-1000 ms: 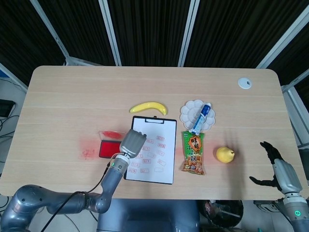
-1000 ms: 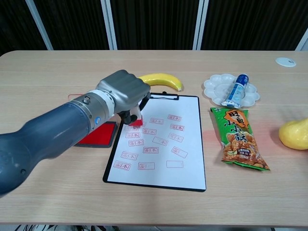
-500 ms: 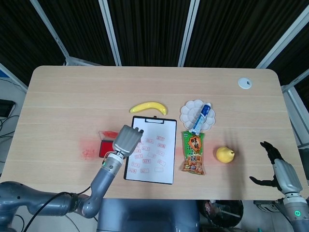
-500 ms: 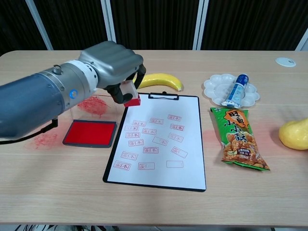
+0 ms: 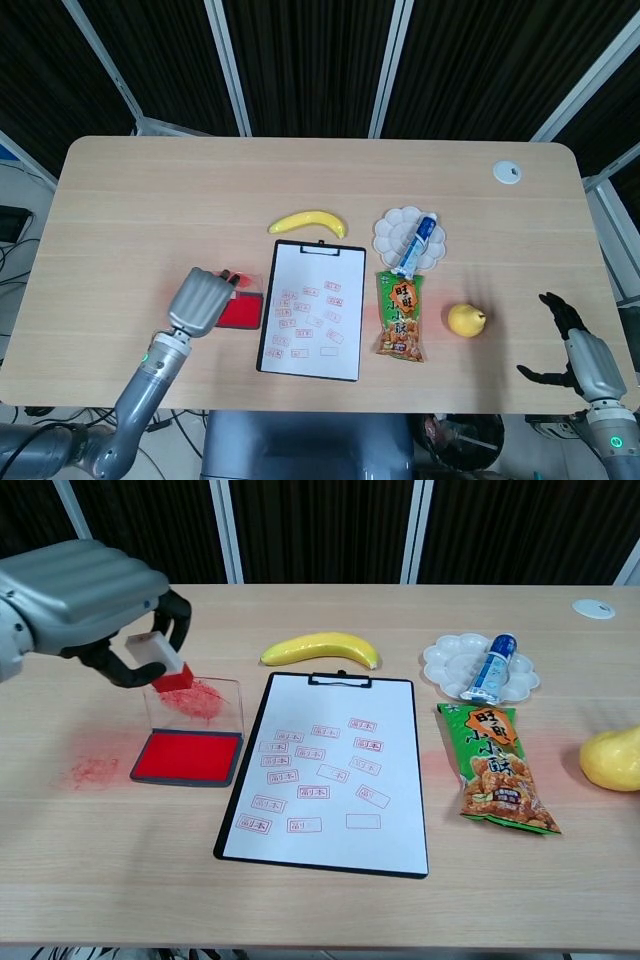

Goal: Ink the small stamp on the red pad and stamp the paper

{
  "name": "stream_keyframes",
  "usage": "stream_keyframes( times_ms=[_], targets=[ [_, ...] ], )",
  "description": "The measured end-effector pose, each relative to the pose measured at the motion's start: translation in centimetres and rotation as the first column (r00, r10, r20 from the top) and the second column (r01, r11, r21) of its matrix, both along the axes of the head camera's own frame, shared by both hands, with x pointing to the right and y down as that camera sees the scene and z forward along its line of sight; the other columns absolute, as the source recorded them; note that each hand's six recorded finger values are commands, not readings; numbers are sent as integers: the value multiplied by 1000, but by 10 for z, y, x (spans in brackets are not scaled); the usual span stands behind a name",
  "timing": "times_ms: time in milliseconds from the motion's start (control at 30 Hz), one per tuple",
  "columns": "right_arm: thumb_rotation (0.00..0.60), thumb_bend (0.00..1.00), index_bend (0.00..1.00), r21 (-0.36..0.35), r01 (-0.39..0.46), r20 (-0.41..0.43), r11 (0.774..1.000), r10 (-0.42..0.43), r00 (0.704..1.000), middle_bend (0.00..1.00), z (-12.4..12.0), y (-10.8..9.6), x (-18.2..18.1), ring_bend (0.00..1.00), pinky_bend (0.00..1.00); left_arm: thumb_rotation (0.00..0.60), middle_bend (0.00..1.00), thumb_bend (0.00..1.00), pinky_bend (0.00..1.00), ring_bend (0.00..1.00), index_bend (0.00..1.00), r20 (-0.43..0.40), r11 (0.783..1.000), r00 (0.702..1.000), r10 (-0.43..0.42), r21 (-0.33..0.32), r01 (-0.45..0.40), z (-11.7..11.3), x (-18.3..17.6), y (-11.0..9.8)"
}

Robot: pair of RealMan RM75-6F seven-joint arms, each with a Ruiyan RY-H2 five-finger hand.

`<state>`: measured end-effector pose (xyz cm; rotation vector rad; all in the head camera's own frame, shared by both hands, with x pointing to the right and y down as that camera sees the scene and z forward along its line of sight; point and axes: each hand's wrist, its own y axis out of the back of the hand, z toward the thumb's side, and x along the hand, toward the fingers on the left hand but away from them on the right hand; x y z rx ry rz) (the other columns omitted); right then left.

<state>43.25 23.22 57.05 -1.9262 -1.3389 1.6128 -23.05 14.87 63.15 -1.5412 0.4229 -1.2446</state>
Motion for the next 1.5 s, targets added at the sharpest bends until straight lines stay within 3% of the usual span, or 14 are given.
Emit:
stream_keyframes(
  times_ms=[367, 633, 1100, 1500],
  targets=[
    [600, 49, 98, 3, 5, -9, 1000, -5, 1000, 0, 0, 0, 0, 0, 220, 600, 741, 551, 1000, 886, 690, 70, 998, 996, -62, -29, 64, 27, -76, 1],
    [600, 49, 98, 6, 5, -15, 1000, -5, 1000, 0, 0, 0, 0, 0, 220, 600, 713, 520, 1000, 878, 665, 128, 996, 992, -22, -84, 33, 56, -105, 7],
    [600, 49, 98, 6, 6, -17, 1000, -6, 1000, 0, 0, 0, 0, 0, 220, 600, 675, 477, 1000, 871, 632, 165, 985, 986, 13, -169, 15, 87, -106, 27],
    [600, 50, 98, 5, 7, -17, 1000, -7, 1000, 0, 0, 0, 0, 0, 220, 600, 632, 449, 1000, 869, 583, 215, 984, 976, 40, -180, -1, 95, -100, 28]
  ],
)
